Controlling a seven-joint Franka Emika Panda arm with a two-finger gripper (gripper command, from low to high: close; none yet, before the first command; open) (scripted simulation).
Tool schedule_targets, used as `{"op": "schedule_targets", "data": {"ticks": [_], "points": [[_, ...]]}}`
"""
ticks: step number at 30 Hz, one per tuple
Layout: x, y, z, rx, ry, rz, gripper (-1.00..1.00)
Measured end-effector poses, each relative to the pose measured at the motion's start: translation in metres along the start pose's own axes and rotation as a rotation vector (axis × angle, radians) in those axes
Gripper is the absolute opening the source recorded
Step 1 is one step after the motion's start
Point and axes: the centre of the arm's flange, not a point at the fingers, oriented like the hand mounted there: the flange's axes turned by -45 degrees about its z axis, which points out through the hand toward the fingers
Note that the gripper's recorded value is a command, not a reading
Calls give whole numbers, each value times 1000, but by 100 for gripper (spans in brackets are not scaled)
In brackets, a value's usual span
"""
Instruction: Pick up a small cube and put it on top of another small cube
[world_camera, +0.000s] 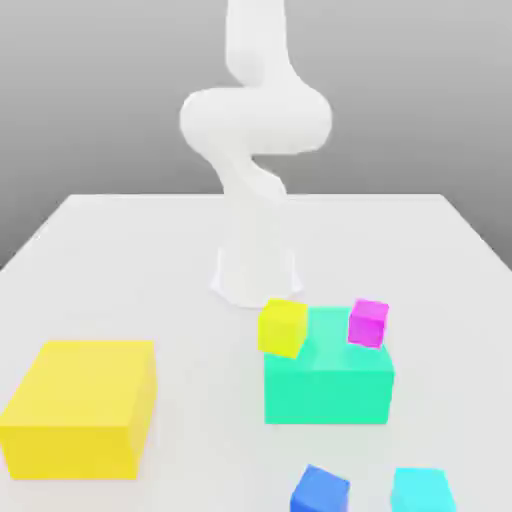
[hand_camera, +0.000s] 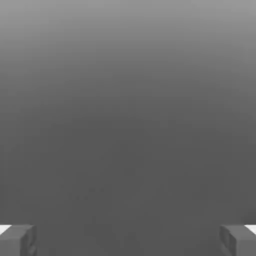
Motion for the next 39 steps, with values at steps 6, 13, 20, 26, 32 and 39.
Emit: {"op": "schedule_targets", "data": {"ticks": [6, 13, 20, 26, 32, 39], "points": [[-1, -26, 109, 122, -141, -263, 0], [-32, -72, 229, 254, -283, -568, 0], [-94, -130, 334, 386, -411, -895, 0], [-165, -159, 410, 479, -520, -1162, 0], [-236, -178, 474, 539, -585, -1339, 0], [-255, -178, 493, 542, -589, -1342, -100]]}}
